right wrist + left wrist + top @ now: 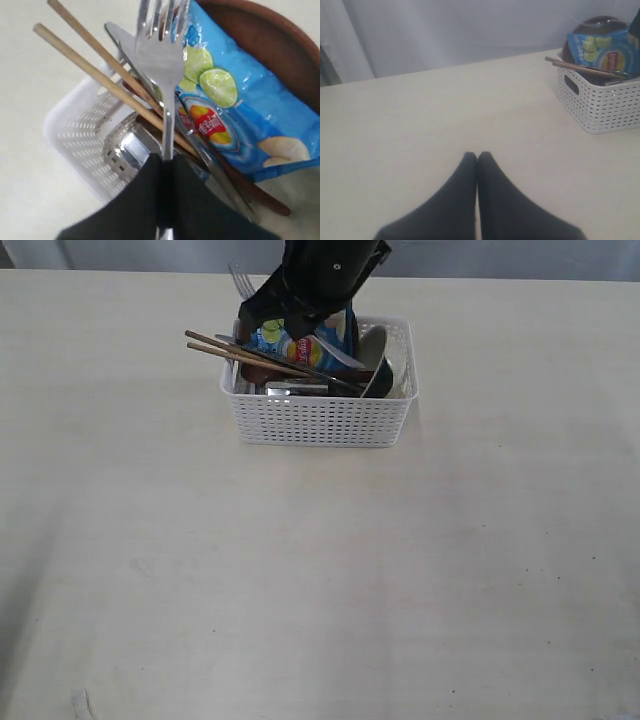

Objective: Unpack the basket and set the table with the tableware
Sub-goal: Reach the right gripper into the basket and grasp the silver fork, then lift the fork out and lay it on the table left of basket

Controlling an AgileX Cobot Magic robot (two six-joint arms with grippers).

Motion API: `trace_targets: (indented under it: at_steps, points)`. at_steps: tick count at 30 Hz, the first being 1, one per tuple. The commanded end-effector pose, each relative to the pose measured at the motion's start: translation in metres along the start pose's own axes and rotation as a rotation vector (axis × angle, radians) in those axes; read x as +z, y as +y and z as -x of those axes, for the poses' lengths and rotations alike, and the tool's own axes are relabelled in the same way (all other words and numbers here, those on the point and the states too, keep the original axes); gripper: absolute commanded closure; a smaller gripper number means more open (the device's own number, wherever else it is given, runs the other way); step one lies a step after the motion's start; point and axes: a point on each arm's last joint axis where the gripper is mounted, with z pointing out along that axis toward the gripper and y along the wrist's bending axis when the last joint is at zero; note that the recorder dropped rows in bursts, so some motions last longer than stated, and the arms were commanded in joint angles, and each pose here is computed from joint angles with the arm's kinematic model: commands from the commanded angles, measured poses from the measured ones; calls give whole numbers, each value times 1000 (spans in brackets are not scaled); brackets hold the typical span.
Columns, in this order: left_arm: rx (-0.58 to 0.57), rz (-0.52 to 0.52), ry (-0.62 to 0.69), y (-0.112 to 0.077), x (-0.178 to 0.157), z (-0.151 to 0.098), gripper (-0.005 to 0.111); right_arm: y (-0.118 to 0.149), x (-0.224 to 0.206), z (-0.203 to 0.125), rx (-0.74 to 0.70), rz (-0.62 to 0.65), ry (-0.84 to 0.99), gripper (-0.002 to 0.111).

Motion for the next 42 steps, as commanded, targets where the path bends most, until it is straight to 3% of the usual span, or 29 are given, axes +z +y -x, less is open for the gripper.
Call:
trace_targets:
  at_steps: [1, 5, 7, 10, 15, 18, 21, 28, 42]
  points:
    - [-2, 2, -5, 0, 0, 0, 107, 18, -40, 5, -34, 11, -28, 109]
    - [-2, 2, -5, 0, 0, 0, 107, 30, -68, 8, 5, 9, -83, 109]
    - [-2, 2, -5, 0, 0, 0, 107, 32, -96, 6, 182, 19, -116, 109]
    - [-2, 2, -5, 0, 0, 0, 107, 47, -107, -8, 271, 35, 0, 109]
    - [-2, 2, -5, 0, 0, 0, 107, 111, -61, -49, 435, 74, 91, 109]
    - [-2, 2, -5, 0, 0, 0, 107, 151, -22, -73, 525, 136, 21, 109]
    - [-2, 2, -5, 0, 0, 0, 107, 164, 2, -86, 584, 158, 5, 109]
    - [-2, 2, -5, 0, 0, 0, 107, 167, 51, -101, 654, 121, 74, 109]
    - [-2, 2, -5, 0, 0, 0, 107, 164, 90, -105, 829, 114, 60, 109]
